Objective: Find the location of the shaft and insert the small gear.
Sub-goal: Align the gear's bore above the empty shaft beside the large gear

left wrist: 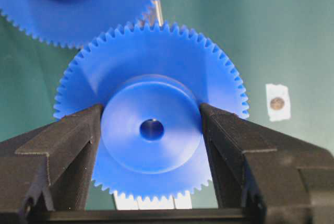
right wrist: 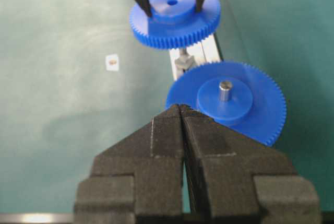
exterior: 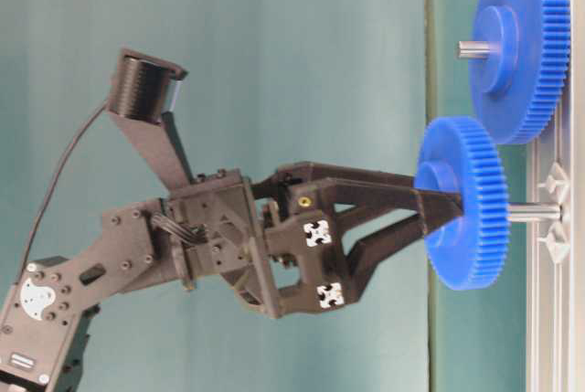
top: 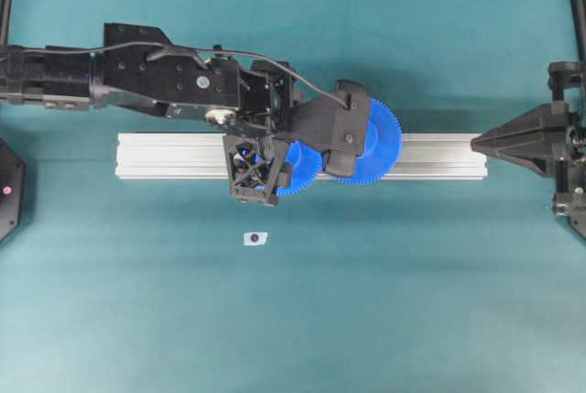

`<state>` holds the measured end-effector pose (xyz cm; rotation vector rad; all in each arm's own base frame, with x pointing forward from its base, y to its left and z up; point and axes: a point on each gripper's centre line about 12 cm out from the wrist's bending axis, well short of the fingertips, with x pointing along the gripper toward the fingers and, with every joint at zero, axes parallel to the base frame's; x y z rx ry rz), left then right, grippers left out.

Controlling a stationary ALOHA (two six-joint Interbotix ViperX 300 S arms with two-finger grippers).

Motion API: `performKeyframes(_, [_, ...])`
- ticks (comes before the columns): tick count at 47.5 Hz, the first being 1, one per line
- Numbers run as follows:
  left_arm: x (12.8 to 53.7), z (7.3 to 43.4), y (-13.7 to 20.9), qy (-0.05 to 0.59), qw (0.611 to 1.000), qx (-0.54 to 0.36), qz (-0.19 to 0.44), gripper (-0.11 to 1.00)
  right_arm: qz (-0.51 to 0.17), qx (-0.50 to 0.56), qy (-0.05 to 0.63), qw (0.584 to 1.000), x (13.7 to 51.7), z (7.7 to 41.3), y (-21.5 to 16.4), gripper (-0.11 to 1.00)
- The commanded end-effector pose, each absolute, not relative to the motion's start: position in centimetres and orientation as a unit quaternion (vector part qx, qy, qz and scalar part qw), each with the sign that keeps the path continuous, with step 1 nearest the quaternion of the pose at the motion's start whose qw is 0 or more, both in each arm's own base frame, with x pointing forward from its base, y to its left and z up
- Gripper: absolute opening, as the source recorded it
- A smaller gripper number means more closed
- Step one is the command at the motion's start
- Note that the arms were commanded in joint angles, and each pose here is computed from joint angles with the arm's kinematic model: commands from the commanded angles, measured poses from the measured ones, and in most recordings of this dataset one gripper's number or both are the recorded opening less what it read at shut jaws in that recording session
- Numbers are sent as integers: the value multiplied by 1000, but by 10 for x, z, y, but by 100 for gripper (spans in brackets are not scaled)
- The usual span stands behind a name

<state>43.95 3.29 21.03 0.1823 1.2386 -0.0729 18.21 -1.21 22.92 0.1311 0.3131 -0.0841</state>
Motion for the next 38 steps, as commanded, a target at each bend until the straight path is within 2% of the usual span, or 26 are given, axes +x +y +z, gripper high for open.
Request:
performKeyframes(1, [439, 221, 34, 568, 818, 86, -30, 63, -44, 70, 151, 985, 184, 232, -13, 2])
performKeyframes(20, [433, 211, 41, 575, 813, 80, -24, 63, -45, 70, 140, 987, 179, 234, -13, 2])
performKeyframes(38, [425, 207, 66, 584, 809, 70, -7, 63, -45, 71, 138, 987, 178, 235, -13, 2])
